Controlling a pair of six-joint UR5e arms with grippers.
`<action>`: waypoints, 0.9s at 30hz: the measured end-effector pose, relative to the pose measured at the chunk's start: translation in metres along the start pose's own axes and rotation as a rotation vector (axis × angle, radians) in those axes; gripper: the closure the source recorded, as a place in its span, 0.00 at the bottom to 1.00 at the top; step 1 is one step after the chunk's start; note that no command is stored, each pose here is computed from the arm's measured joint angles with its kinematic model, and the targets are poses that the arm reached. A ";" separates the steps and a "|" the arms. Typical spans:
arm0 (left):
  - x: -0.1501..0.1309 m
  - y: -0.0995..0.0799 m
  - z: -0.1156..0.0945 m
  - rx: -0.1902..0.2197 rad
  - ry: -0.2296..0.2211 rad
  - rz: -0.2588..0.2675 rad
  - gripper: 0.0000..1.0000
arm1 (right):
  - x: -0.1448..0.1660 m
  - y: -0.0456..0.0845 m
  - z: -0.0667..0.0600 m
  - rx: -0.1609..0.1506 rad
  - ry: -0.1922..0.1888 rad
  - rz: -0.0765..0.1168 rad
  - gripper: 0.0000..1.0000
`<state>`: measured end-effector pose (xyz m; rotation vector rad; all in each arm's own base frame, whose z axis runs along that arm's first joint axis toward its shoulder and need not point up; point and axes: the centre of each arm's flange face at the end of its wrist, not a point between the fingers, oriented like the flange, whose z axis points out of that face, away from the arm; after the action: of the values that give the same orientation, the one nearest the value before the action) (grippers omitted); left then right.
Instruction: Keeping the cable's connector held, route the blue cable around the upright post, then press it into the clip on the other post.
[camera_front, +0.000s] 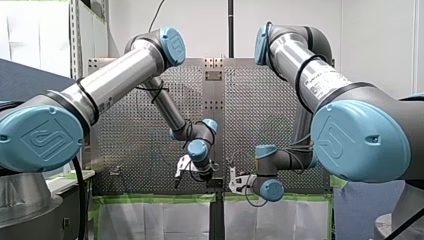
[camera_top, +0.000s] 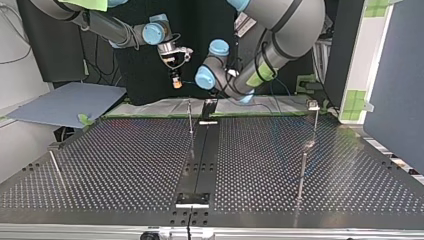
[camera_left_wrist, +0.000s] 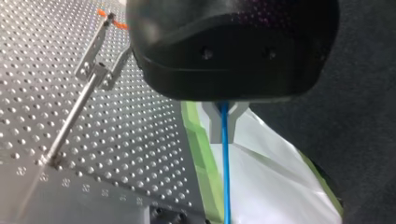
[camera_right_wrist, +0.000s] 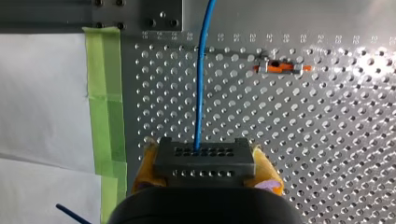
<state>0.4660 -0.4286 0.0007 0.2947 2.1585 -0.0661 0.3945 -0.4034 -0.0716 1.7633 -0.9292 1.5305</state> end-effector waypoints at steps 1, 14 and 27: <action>0.000 -0.002 0.000 -0.003 -0.007 -0.005 0.99 | 0.000 0.001 0.000 -0.002 0.000 -0.001 1.00; -0.002 -0.019 -0.005 -0.038 -0.096 -0.040 0.99 | 0.000 0.013 0.002 -0.024 -0.003 -0.008 1.00; -0.003 -0.032 -0.007 -0.013 -0.136 -0.048 0.99 | 0.005 0.027 0.012 -0.049 0.014 -0.002 1.00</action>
<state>0.4543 -0.4594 0.0055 0.2244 2.0305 -0.0965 0.3792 -0.4289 -0.0680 1.7163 -0.9496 1.5048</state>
